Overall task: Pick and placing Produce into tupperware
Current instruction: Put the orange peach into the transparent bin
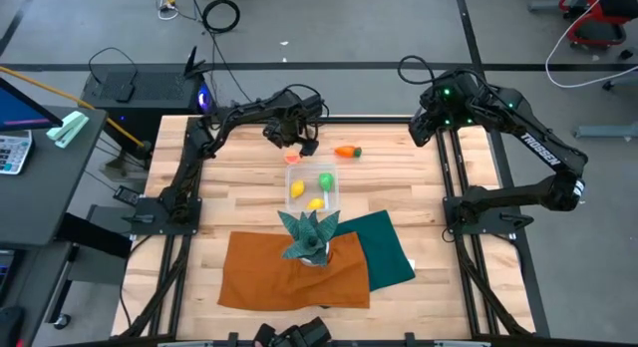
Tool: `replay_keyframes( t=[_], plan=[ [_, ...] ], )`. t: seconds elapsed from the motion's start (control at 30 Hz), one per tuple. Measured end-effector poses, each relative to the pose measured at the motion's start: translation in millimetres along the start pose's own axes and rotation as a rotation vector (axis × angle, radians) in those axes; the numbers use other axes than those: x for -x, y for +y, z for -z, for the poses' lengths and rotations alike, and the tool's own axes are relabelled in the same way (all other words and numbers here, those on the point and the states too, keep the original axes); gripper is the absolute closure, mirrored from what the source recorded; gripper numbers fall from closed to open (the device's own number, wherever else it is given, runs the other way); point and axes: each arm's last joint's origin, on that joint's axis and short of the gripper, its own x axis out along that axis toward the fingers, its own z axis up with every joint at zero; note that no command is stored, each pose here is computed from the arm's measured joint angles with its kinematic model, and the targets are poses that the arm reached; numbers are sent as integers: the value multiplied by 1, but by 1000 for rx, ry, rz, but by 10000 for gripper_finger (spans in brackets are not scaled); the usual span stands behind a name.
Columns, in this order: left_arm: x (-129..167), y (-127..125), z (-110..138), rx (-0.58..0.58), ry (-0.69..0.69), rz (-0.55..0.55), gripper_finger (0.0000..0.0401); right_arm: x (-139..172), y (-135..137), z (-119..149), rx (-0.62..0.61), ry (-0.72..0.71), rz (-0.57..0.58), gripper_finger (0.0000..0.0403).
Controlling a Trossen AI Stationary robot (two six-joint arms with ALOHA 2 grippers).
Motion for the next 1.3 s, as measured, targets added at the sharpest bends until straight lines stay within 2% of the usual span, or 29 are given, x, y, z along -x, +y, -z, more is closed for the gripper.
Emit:
replay_keyframes(
  t=[0.7, 1.0, 1.3],
  plan=[
    [0, -1, 0, 14, 11, 31, 3, 0, 0, 0, 0, -1, 1, 199],
    [0, -6, 3, 5, 43, 78, 3, 0, 0, 0, 0, -1, 1, 199],
    [-19, -7, 5, -19, 95, -9, 3, 0, 0, 0, -1, 0, 2, 199]
  ],
)
